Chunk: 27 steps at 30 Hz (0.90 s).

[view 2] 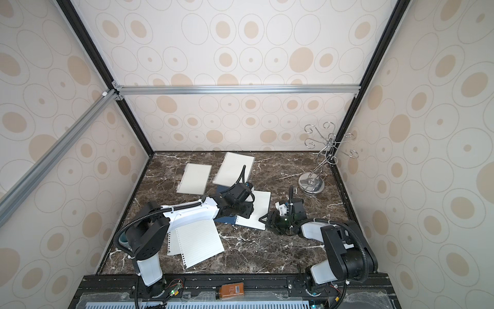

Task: Tear off pages from different notebooks
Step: Adjust the notebook at the center of the board.

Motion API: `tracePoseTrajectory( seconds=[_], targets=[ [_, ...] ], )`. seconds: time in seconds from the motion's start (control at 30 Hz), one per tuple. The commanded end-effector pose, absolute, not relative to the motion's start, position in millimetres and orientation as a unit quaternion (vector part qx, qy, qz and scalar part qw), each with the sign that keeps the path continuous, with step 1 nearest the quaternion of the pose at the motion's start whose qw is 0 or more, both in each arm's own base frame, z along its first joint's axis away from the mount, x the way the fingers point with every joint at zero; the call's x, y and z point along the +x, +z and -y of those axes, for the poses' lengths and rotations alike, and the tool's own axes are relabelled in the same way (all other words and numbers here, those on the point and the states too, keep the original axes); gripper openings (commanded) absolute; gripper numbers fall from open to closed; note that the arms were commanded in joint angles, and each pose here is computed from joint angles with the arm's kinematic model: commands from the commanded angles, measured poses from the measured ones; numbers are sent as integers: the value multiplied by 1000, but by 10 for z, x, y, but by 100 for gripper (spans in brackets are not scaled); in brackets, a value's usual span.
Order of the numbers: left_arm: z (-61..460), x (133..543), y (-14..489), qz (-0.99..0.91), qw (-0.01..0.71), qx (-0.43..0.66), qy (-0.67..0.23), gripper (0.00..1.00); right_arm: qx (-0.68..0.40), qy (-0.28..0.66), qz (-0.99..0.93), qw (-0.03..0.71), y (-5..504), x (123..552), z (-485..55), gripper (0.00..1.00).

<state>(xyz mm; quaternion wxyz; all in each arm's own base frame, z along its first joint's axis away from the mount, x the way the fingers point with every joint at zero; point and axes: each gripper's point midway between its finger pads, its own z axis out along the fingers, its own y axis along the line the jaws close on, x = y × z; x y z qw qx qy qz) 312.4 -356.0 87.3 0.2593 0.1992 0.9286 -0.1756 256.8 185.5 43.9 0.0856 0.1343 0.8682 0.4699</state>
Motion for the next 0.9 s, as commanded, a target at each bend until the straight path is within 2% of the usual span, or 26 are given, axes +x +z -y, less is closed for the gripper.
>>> tracePoseTrajectory(
  seconds=[0.0, 0.13, 0.47, 0.87],
  targets=[
    [3390, 3243, 920, -935, 266, 174, -159, 35, 132, 472, -867, 91, 444, 2652, -1895, 61],
    [3230, 3227, 597, -953, 227, 159, -121, 34, 131, 477, -864, 95, 445, 2733, -1921, 61],
    [3144, 3075, 71, -968, 166, 155, -103, 34, 119, 468, -869, 108, 390, 2950, -1947, 63],
    [3224, 2952, -51, -967, 145, 162, -131, 33, 107, 432, -885, 134, 274, 3774, -1823, 63]
  ],
)
